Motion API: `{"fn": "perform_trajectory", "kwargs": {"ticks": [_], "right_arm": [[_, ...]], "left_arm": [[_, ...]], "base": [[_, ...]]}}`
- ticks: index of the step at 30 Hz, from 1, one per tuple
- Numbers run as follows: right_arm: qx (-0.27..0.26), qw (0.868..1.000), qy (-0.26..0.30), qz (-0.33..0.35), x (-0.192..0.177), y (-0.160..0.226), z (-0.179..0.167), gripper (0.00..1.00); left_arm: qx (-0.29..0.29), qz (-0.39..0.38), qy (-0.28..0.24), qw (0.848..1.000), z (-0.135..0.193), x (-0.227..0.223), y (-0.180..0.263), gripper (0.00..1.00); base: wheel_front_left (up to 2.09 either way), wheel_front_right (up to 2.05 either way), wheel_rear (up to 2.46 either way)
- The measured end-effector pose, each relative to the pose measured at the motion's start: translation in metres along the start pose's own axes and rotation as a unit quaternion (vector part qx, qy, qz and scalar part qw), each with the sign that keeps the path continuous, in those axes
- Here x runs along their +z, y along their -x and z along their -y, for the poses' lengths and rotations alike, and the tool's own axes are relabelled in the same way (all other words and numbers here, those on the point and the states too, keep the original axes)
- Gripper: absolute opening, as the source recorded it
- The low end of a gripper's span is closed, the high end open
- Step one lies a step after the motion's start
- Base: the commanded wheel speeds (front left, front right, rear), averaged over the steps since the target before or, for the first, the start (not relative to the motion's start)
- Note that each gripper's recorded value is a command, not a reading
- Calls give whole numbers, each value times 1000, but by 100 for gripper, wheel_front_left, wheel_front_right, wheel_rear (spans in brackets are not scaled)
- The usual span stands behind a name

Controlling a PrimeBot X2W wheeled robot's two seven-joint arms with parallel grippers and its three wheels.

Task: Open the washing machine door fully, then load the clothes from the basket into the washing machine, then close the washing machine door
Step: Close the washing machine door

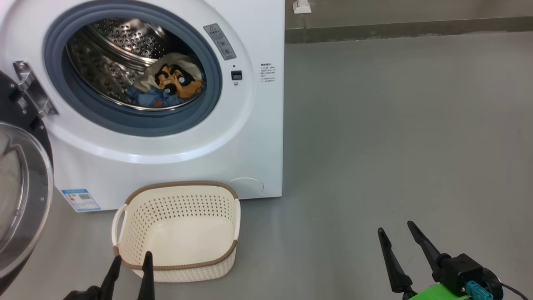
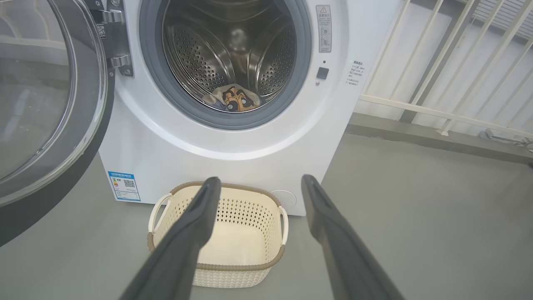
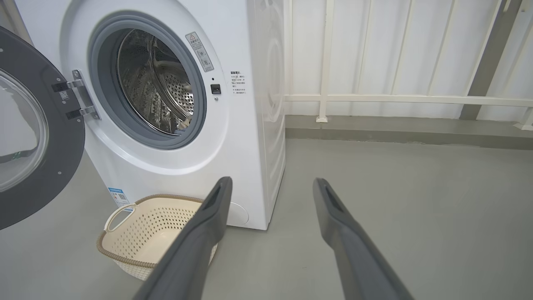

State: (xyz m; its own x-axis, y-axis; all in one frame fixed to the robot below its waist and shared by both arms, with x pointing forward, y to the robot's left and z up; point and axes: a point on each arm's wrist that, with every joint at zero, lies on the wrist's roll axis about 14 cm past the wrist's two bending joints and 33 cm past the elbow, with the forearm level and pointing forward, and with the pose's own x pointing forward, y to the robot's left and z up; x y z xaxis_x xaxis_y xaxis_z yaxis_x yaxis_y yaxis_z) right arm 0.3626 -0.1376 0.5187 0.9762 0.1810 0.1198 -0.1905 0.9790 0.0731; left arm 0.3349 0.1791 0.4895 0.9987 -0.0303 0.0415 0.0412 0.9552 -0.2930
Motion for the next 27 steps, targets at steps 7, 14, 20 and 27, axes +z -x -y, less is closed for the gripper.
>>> {"fn": "perform_trajectory", "kwargs": {"ticks": [7, 14, 20, 27], "right_arm": [[1, 1000, 0, 0, 0, 0, -1, 100], [2, 1000, 0, 0, 0, 0, -2, 100], [2, 1000, 0, 1, 0, 0, -2, 100], [2, 1000, 0, 2, 1, 0, -1, 100]], "left_arm": [[1, 2, -1, 1000, 0, 1, 0, 100], [2, 5, -1, 1000, -1, 3, 0, 100], [2, 6, -1, 1000, -1, 4, 0, 100], [3, 9, -1, 1000, -2, 5, 0, 100]], "base": [[-8, 8, 0], [0, 0, 0], [0, 0, 0], [0, 0, 0]]}}
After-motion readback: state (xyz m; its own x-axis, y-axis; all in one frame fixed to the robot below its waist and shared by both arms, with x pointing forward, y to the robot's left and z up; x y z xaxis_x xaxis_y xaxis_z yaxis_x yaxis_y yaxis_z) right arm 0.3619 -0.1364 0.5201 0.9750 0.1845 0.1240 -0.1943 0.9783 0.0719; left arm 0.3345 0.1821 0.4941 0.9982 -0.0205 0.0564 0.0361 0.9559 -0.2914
